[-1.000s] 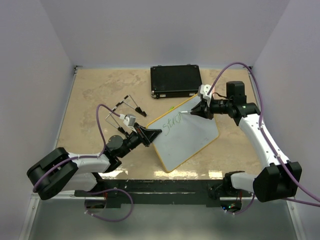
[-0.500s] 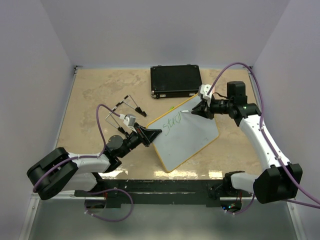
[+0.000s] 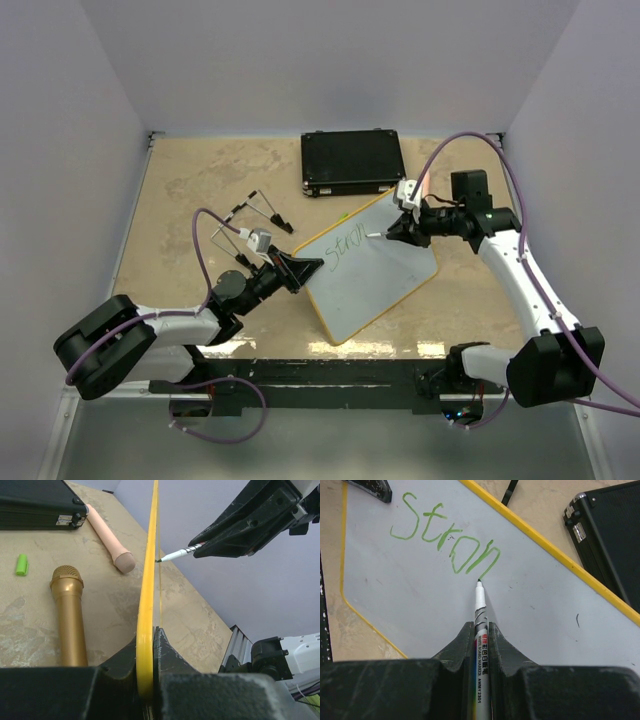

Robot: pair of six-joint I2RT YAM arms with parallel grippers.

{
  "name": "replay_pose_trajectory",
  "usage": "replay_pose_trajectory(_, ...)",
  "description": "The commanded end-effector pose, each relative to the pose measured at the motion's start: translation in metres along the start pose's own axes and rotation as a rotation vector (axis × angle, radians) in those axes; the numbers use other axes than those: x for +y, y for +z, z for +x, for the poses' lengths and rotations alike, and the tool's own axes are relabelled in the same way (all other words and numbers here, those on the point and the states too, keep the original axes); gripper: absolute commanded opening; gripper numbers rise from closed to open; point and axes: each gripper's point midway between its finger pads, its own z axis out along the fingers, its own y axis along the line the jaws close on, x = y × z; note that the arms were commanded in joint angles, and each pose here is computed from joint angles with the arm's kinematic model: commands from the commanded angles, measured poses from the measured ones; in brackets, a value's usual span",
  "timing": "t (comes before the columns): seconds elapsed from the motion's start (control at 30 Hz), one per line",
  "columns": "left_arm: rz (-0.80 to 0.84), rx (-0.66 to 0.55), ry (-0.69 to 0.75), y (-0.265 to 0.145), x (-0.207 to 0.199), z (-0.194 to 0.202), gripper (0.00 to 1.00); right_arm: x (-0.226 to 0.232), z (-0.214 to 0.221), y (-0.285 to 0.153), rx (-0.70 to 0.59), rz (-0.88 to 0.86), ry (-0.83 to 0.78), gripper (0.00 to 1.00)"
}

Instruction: Write a sentence on the whiteboard

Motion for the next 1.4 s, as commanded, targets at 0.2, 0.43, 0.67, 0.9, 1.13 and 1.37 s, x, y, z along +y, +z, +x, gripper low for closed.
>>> replay_pose_trajectory(0.2,0.003,0.114,0.103,-0.008,0.01,0.029,0.0,0.002,-0.023,-0.012,-0.033,0.015,-0.051,0.0)
replay_pose_trajectory(0.43,0.002,0.112,0.1,-0.01,0.011,0.029,0.0,-0.004,-0.043,-0.025,-0.084,0.091,-0.054,0.0)
replay_pose_trajectory(0.67,0.009,0.109,0.102,-0.01,0.01,0.027,0.0,-0.017,-0.038,-0.021,-0.09,0.141,-0.028,0.0)
replay_pose_trajectory(0.9,0.008,0.107,0.102,-0.01,0.009,0.027,0.0,-0.023,-0.03,-0.016,-0.076,0.141,-0.005,0.0)
replay_pose_trajectory(1.13,0.009,0.111,0.103,-0.01,0.009,0.028,0.0,-0.023,-0.025,-0.012,-0.068,0.127,0.001,0.0)
replay_pose_trajectory(1.37,0.009,0.111,0.103,-0.01,0.01,0.028,0.0,-0.024,-0.02,-0.008,-0.059,0.117,0.011,0.0)
